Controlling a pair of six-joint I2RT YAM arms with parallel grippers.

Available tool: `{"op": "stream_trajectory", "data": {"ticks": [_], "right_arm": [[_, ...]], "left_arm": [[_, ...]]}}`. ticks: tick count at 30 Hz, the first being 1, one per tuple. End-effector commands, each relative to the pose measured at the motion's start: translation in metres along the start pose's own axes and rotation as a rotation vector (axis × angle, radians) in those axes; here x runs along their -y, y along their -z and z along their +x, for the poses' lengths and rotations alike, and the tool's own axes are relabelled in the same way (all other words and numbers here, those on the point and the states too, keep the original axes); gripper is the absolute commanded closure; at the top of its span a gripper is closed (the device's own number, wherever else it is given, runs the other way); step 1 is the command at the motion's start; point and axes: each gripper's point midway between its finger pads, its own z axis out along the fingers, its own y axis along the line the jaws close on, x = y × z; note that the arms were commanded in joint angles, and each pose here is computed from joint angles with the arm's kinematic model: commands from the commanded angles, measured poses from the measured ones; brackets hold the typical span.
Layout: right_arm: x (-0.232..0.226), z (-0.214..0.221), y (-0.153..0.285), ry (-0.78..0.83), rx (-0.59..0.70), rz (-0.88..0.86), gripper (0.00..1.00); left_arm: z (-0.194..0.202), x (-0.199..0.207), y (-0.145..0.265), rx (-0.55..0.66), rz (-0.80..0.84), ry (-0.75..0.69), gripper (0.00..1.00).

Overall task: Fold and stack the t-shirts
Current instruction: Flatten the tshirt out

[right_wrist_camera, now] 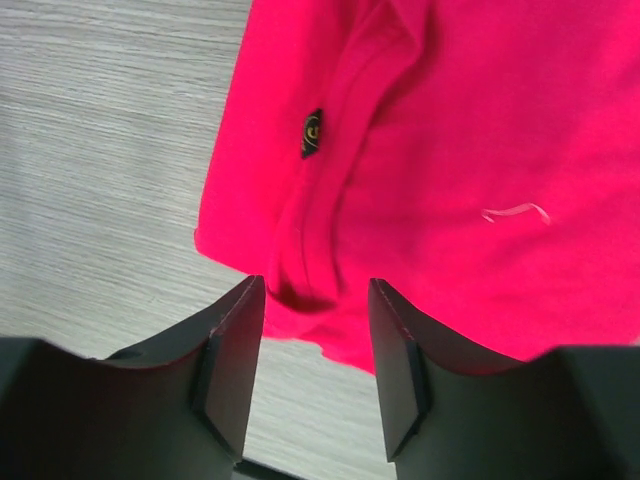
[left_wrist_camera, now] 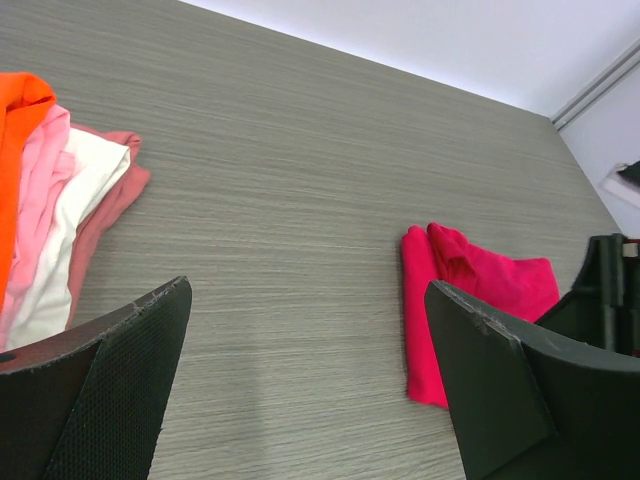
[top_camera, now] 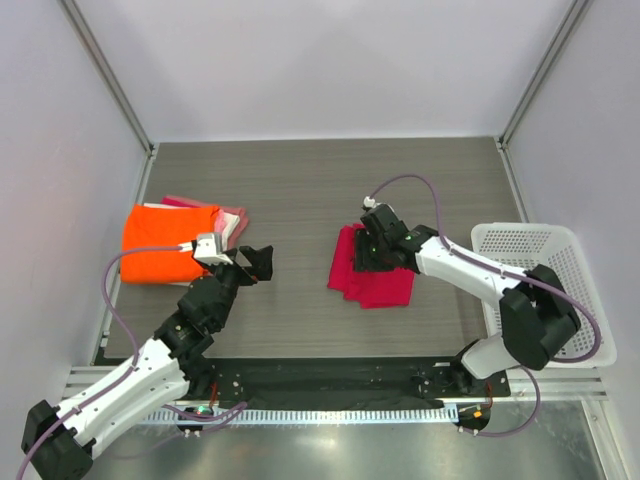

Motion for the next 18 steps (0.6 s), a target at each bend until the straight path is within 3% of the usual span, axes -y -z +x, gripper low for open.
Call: {"op": "stream_trajectory", "data": {"ticks": [1, 11, 17, 18], "right_arm": [[-0.019, -0.008, -0.013, -0.041, 0.028, -0.082, 0.48], [-0.028, 0.021, -0.042, -0.065, -0.072, -0.121, 0.47], [-0.039, 0.022, -0.043, -0.059, -0.080, -0.166, 0.73], [-0.040, 0.021, -0.042, -0.056, -0.079, -0.170, 0.91]], "left_arm": [[-0.011, 0.002, -0.001, 0.036, -0.001, 0.014, 0.00], [-0.010, 0.002, -0.001, 0.033, 0.001, 0.013, 0.01], [-0.011, 0.002, 0.000, 0.037, 0.001, 0.014, 0.00], [-0.011, 0.002, 0.000, 0.035, 0.001, 0.014, 0.00]]}}
